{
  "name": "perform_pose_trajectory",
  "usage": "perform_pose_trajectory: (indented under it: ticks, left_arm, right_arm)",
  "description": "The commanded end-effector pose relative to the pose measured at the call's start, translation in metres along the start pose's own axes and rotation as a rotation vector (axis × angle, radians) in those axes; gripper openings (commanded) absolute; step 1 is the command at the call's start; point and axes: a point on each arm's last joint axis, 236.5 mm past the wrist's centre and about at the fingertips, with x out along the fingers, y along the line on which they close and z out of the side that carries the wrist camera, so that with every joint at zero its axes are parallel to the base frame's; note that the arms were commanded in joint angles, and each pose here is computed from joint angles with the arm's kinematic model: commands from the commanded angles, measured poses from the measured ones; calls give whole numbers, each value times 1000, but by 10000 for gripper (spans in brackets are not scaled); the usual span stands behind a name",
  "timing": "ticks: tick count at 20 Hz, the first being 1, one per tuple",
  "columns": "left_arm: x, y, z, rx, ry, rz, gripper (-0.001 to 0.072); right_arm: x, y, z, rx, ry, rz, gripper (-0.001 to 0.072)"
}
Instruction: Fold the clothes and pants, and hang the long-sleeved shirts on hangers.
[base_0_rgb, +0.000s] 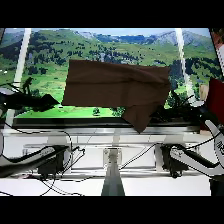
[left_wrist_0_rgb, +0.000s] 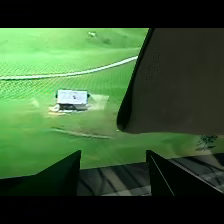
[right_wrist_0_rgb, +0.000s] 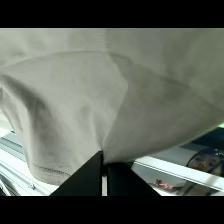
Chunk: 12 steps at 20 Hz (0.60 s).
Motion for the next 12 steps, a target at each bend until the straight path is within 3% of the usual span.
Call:
perform_pose_trajectory:
  ticks: [1, 6, 7, 8, 9, 12]
  left_arm:
    - [27, -12, -8, -21, 52, -74, 476]
    - [53, -26, 21, -43, -36, -128, 451]
    - [53, -24, 28, -44, -68, -113, 336]
    - [52, -25, 32, -41, -78, -112, 144]
    - [50, -27, 33, -18, -77, -117, 15]
    - [33, -47, 33, 102, -63, -159, 9]
  right_arm:
    - [0, 2, 0, -23, 0, 7, 11]
    - [0, 1, 1, -24, -4, 4, 10]
    - [0, 2, 1, -39, -3, 7, 10]
    - [-2, 4, 1, -72, 1, 11, 10]
    - [-4, 8, 1, -100, 8, 20, 10]
    - [-23, 25, 19, -182, -51, 18, 9]
